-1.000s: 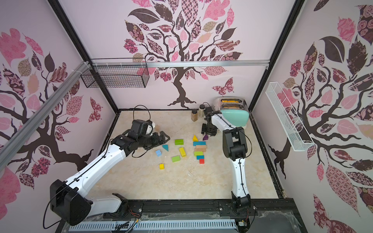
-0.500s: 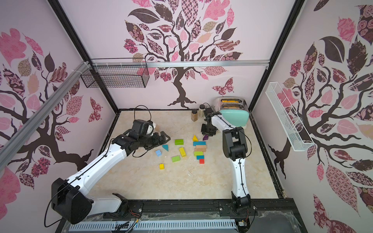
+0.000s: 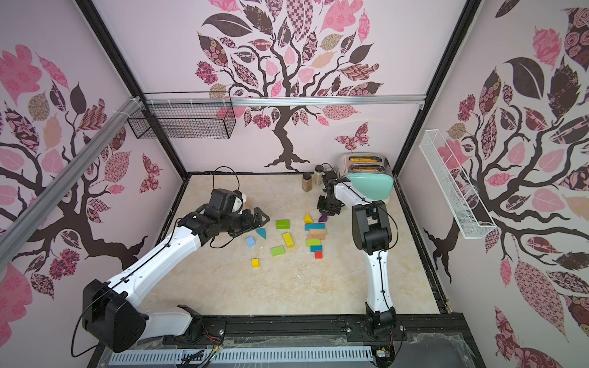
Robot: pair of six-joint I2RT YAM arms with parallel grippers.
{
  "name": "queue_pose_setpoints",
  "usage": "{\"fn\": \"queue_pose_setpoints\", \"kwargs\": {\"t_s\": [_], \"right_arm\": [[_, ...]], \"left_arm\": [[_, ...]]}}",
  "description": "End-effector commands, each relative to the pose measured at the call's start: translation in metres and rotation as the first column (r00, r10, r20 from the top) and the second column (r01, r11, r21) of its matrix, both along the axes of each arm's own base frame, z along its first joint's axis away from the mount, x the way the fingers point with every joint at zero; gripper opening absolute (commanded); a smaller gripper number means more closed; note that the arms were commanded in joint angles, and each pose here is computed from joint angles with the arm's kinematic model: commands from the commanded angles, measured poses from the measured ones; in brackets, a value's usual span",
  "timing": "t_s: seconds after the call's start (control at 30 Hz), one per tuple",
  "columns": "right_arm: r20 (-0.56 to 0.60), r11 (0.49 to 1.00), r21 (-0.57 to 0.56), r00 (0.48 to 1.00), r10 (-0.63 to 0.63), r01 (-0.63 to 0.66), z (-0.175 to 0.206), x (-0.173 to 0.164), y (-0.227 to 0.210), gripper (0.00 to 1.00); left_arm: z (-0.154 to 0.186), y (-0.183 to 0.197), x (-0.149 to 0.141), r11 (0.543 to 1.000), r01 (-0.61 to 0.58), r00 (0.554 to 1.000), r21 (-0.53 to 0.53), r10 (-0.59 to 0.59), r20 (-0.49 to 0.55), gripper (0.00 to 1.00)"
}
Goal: Assemble a carrot with building blocks
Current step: Assemble the building block at the center of the board.
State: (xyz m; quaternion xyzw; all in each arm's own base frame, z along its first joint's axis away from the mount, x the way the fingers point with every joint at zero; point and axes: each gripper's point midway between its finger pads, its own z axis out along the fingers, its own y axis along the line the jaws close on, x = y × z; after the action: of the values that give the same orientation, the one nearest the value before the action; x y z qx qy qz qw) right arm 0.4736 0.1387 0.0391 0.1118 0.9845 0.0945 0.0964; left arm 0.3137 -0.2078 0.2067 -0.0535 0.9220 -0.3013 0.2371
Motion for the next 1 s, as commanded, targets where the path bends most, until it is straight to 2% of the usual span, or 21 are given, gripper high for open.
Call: {"fn": "queue_pose_setpoints", "kwargs": {"t_s": [0.0, 0.7, 0.97], "right_arm": [[-0.053, 1.0, 0.009, 0.998, -0.024, 0.025, 0.003, -0.018, 0.002, 0.26], [-0.051, 0.999, 0.035, 0.999, -0.006, 0.007, 0.0, -0.02, 0.021, 0.26], [-0.01, 1.0, 0.0, 1.0, -0.018, 0.018, 0.013, -0.019, 0.014, 0.36]], "left_arm": [[-0.004, 0.0, 0.002, 1.0, -0.003, 1.0, -0.004, 0.003, -0.003, 0.98], [-0.005, 0.0, 0.002, 1.0, -0.003, 1.0, -0.002, 0.003, -0.004, 0.98], [-0.004, 0.001, 0.0, 1.0, -0.003, 1.0, -0.006, 0.003, -0.002, 0.98]]}}
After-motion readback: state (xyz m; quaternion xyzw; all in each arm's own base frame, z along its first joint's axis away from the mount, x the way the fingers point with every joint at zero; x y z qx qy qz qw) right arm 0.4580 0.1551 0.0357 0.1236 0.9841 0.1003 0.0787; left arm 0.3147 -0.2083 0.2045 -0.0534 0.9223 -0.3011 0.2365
